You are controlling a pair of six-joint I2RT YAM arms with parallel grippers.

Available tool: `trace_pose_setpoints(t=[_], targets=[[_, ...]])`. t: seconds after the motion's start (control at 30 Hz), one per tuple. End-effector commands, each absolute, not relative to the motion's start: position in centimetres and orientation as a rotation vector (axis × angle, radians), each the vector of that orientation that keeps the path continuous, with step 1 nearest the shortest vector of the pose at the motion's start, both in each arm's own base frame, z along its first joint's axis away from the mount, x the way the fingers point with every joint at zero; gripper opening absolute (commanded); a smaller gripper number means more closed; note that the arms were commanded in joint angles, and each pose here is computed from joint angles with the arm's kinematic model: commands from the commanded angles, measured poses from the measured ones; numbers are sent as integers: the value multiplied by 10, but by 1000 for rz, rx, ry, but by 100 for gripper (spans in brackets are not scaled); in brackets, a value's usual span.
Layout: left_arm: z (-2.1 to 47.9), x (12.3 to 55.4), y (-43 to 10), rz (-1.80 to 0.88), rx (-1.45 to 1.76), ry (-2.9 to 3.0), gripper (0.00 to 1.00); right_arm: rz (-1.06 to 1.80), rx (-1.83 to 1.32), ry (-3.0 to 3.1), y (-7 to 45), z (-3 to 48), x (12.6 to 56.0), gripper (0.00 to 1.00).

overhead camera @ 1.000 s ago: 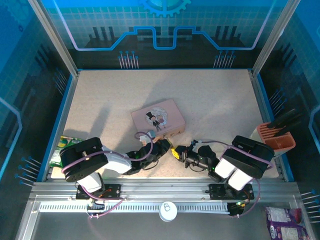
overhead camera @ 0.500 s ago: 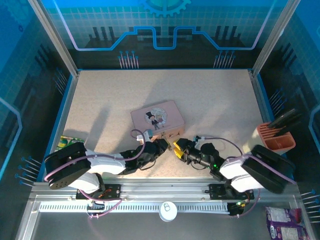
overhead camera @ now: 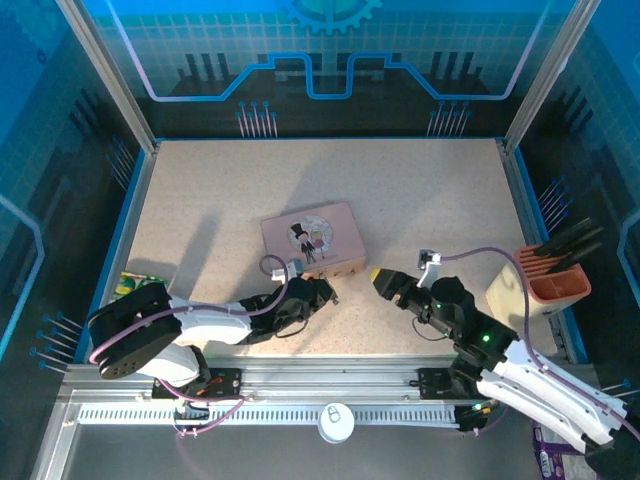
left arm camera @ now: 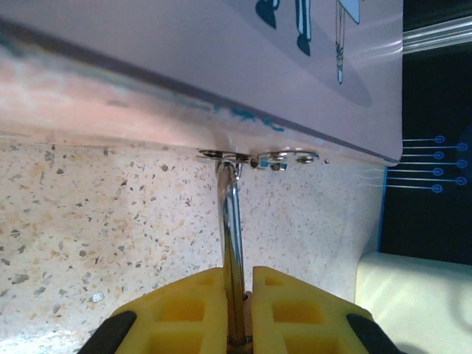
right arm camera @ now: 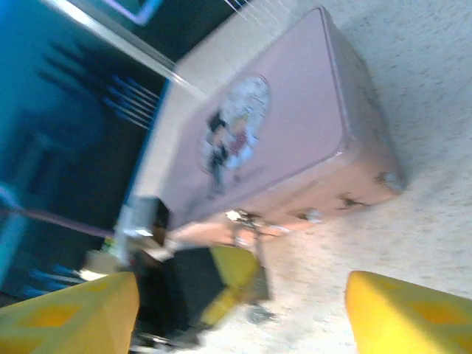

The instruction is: Unlock the padlock with the key

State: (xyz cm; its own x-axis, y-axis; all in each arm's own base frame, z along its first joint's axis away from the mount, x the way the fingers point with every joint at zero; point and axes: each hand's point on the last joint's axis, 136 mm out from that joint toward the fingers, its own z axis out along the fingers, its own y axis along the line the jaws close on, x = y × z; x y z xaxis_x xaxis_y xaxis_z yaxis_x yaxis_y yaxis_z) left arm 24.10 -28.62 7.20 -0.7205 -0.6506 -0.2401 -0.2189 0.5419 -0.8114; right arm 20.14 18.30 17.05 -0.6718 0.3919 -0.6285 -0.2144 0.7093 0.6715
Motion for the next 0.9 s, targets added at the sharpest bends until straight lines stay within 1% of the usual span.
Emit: trace_pose_setpoints(t=[0.0,0.2,0.5,0.6,0.67,0.7,0.73,0.87], targets=[[107,255,-295,-1143,-659,2164,3,715,-250,2136,187,165,195,100],[106,252,-288,-1128,-659,2163,3,631,-638,1971,220,164,179,100],[116,252,-284,-1116,-634,2153,3,388,-991,1721,256,150,156,99],[121,251,-286,-1131,-628,2147,3,252,-1009,1652,262,142,159,94],[124,251,-287,-1144,-622,2145,3,220,-993,1585,269,144,160,90],[125,250,-287,-1150,-624,2143,3,205,-987,1570,270,142,161,86],[126,250,-286,-1158,-627,2138,3,195,-954,1566,271,143,164,79],[126,248,-287,-1169,-625,2144,3,173,-908,1552,275,141,171,67]])
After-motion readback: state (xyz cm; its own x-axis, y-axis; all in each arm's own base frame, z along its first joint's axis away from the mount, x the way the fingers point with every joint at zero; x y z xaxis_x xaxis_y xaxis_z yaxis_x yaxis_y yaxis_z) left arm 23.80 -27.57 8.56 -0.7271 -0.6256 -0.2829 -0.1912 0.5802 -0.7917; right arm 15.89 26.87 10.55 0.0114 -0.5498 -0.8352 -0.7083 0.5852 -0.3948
